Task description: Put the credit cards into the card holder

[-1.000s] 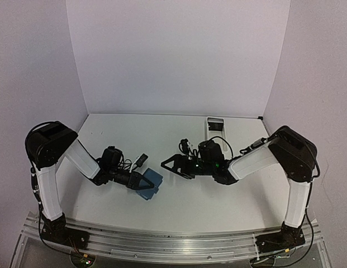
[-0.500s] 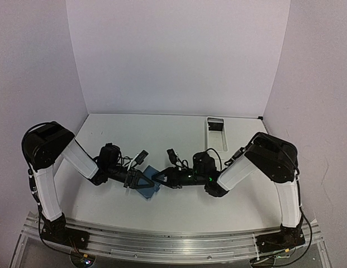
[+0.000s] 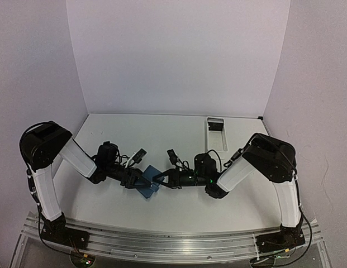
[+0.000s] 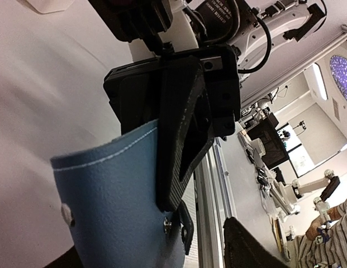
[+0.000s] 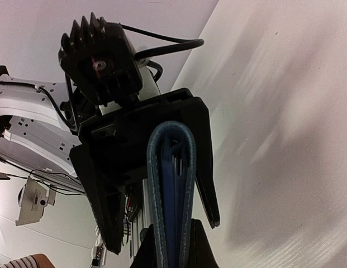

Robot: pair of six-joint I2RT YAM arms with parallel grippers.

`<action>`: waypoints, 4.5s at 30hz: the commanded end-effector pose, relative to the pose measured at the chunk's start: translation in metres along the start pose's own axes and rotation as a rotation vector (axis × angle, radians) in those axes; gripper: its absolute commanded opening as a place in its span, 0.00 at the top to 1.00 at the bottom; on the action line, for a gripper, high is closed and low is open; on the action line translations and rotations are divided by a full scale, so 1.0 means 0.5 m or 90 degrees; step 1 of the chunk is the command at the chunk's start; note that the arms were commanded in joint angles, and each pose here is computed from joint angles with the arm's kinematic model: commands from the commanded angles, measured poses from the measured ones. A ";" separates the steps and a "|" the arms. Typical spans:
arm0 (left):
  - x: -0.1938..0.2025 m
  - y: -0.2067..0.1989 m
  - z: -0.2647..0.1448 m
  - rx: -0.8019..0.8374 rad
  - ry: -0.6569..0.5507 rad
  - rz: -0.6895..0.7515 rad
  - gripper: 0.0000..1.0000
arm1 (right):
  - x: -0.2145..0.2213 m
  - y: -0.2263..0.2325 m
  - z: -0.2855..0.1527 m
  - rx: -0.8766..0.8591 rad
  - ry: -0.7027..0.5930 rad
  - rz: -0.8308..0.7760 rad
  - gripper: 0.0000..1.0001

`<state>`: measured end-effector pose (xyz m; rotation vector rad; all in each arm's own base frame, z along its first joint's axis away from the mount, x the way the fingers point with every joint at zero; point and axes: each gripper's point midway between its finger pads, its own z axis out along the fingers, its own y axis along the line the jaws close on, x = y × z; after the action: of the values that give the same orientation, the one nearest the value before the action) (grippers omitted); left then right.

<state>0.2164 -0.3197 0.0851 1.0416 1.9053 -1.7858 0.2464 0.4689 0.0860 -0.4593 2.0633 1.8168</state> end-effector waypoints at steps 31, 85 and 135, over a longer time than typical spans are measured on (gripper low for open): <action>-0.036 0.023 -0.036 -0.178 0.081 -0.016 0.51 | -0.006 -0.021 0.008 0.063 -0.012 0.069 1.00; -0.008 0.121 0.031 -0.274 0.172 -0.127 1.00 | 0.088 -0.141 -0.004 0.212 0.125 0.093 1.00; 0.042 0.242 -0.057 -0.478 0.150 -0.320 1.00 | -0.057 -0.186 0.018 0.496 0.043 -0.039 0.55</action>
<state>0.2912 -0.3253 0.0256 0.6788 2.6444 -1.2292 0.3052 0.4667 0.0258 -0.4538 2.5296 0.8862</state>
